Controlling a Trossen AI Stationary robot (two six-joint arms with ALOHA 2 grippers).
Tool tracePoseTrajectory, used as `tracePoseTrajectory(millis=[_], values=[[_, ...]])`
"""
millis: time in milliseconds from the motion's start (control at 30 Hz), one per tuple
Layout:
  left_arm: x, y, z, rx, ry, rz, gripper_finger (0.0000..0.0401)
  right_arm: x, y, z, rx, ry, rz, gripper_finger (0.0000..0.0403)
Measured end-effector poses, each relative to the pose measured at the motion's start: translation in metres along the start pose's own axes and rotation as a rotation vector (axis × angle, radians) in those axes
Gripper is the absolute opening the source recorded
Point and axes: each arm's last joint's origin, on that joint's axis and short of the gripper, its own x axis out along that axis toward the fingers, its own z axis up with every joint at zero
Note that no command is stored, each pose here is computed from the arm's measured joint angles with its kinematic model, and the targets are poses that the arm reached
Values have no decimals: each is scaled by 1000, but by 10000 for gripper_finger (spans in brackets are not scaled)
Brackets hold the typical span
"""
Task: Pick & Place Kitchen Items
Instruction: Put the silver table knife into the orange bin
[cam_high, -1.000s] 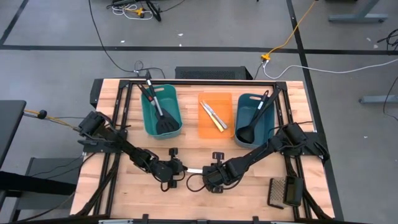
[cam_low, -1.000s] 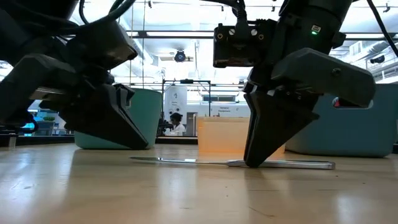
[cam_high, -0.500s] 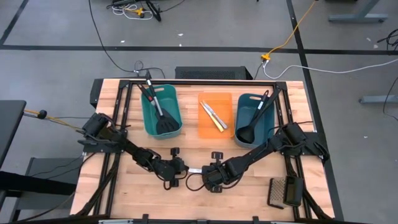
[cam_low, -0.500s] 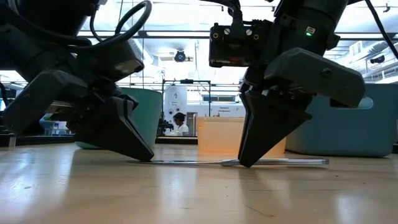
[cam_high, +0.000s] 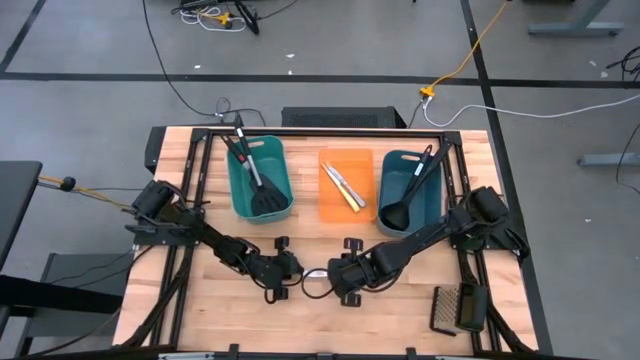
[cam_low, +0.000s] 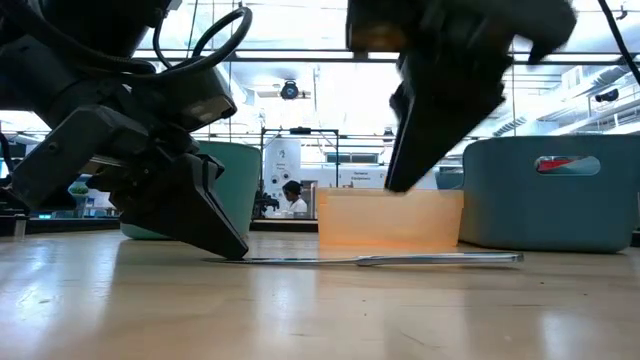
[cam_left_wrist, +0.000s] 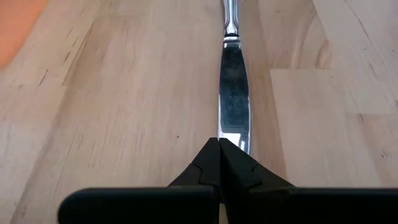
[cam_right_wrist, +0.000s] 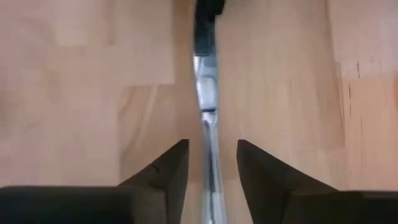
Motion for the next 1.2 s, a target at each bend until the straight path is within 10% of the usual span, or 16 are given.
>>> tracePoseTrajectory(millis=[1200], values=[[0, 9, -11, -31, -13, -37, 2, 28, -5, -34, 93, 404, -23, 209]])
